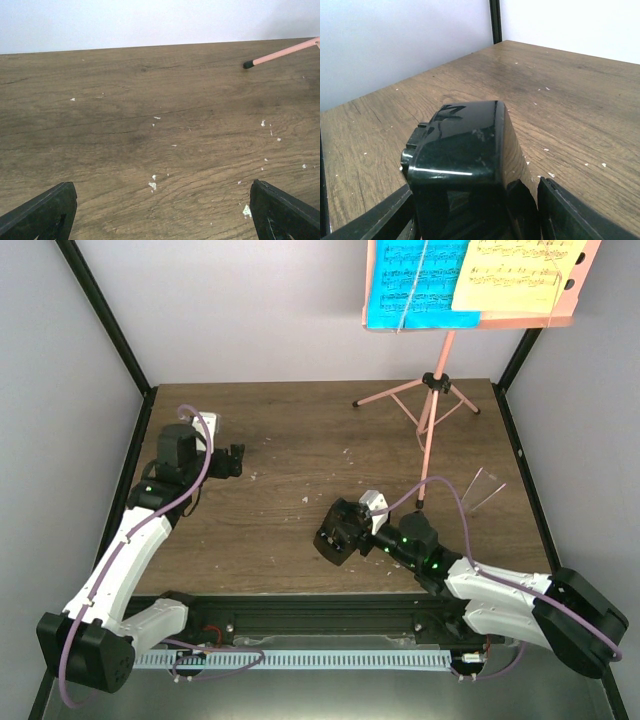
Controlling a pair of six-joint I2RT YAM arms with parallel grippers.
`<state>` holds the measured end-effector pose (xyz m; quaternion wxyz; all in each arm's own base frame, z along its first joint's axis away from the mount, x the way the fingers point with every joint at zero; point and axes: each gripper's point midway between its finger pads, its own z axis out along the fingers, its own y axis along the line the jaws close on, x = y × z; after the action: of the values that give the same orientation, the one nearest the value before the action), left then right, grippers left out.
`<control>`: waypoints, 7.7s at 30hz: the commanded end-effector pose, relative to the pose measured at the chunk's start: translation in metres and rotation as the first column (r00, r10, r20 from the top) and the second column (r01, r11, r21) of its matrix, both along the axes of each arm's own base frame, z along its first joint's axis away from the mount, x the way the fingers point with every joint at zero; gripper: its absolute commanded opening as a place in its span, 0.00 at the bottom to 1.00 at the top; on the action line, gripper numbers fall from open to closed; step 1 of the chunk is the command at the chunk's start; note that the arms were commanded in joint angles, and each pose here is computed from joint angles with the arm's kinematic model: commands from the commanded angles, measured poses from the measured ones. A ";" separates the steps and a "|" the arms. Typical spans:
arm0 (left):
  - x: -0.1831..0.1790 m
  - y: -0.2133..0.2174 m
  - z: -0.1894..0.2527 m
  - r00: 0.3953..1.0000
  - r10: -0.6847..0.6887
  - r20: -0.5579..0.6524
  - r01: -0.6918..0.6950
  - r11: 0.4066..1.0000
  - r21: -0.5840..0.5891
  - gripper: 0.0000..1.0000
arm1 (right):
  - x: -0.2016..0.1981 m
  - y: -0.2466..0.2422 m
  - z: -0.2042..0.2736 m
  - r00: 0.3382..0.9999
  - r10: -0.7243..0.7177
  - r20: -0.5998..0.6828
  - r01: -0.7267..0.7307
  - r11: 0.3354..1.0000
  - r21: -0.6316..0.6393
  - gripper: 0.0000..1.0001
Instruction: Pack up the instrument practice props
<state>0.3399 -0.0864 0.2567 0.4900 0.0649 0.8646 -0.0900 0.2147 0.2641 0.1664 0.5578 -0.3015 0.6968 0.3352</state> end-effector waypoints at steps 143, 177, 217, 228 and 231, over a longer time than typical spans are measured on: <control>-0.111 -0.230 -0.108 0.609 -0.789 0.081 0.792 0.603 -0.094 0.66 | 0.038 -0.099 0.027 0.872 -0.109 -0.477 0.245 0.941 0.234 1.00; -0.113 -0.240 -0.111 0.559 -0.827 0.056 0.826 0.548 -0.133 0.48 | 0.038 -0.098 0.022 0.865 -0.101 -0.492 0.242 0.942 0.232 1.00; -0.144 -0.209 -0.158 0.666 -0.734 -0.134 0.598 0.632 -0.493 0.88 | 0.012 -0.088 -0.076 0.597 -0.034 -0.801 0.290 0.941 0.176 0.73; -0.134 -0.214 -0.165 0.655 -0.741 -0.150 0.633 0.646 -0.426 0.82 | 0.005 -0.066 -0.078 0.590 0.019 -0.807 0.192 0.968 0.164 0.45; -0.133 -0.216 -0.166 0.652 -0.743 -0.149 0.636 0.643 -0.427 0.82 | 0.004 -0.059 -0.077 0.591 0.035 -0.806 0.174 0.970 0.170 0.43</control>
<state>0.2015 -0.2984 0.0863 0.2635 0.2801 0.8167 -0.4302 0.2114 0.1914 0.0701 0.2102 0.0072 0.8558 0.4727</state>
